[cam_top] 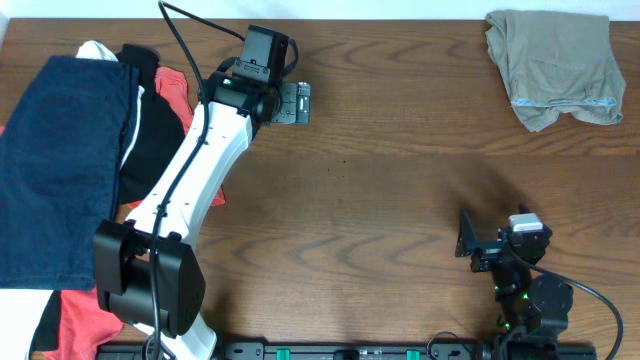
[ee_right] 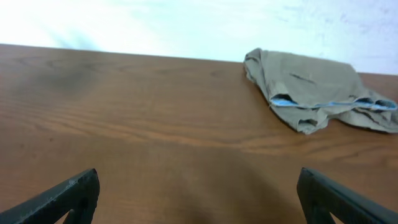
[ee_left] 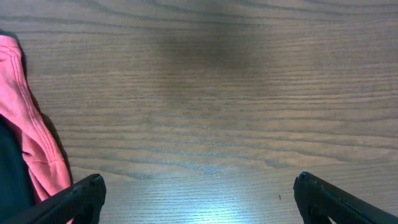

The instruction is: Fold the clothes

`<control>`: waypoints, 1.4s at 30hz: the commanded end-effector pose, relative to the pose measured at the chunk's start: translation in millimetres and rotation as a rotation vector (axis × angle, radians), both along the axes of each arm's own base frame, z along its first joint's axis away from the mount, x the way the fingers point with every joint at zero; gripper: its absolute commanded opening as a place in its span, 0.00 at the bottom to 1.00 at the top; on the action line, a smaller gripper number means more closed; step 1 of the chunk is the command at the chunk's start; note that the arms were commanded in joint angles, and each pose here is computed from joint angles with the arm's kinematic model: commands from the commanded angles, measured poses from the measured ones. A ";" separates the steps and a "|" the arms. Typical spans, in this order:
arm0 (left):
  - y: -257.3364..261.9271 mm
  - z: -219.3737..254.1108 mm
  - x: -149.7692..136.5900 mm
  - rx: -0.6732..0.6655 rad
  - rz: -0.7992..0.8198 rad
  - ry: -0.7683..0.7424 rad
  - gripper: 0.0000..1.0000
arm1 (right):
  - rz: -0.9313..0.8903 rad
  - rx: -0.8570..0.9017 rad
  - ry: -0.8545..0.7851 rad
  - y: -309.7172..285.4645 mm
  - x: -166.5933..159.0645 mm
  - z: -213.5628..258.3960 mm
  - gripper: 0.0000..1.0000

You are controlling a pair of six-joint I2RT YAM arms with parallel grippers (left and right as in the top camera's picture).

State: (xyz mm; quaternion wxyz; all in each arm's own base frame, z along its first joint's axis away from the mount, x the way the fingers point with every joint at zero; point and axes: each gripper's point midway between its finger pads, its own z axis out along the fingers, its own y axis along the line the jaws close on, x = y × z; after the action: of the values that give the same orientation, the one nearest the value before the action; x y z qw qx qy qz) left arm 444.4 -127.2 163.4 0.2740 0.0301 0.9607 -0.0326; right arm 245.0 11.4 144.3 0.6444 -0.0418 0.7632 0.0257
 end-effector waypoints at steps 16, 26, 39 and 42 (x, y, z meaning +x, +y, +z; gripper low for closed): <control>1.4 2.6 0.6 0.009 -0.007 -0.008 0.98 | 0.042 -0.016 -0.076 10.3 -2.7 14.5 0.99; 1.4 2.6 0.6 0.009 -0.007 -0.008 0.98 | 0.042 -0.016 -0.076 10.3 -2.7 14.5 0.99; 5.9 2.1 -0.1 0.033 0.002 -0.008 0.98 | 0.042 -0.016 -0.076 10.3 -2.7 14.5 0.99; 17.4 9.4 -1.5 0.079 0.036 -0.038 0.98 | 0.042 -0.016 -0.076 10.3 -2.7 14.5 0.99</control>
State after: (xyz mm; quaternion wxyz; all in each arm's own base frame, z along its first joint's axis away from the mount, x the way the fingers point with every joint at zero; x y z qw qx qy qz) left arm 445.2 -122.9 163.4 0.2763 0.0269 0.9605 -0.0206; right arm 242.4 18.8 160.8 0.6715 -0.0548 0.7383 0.0319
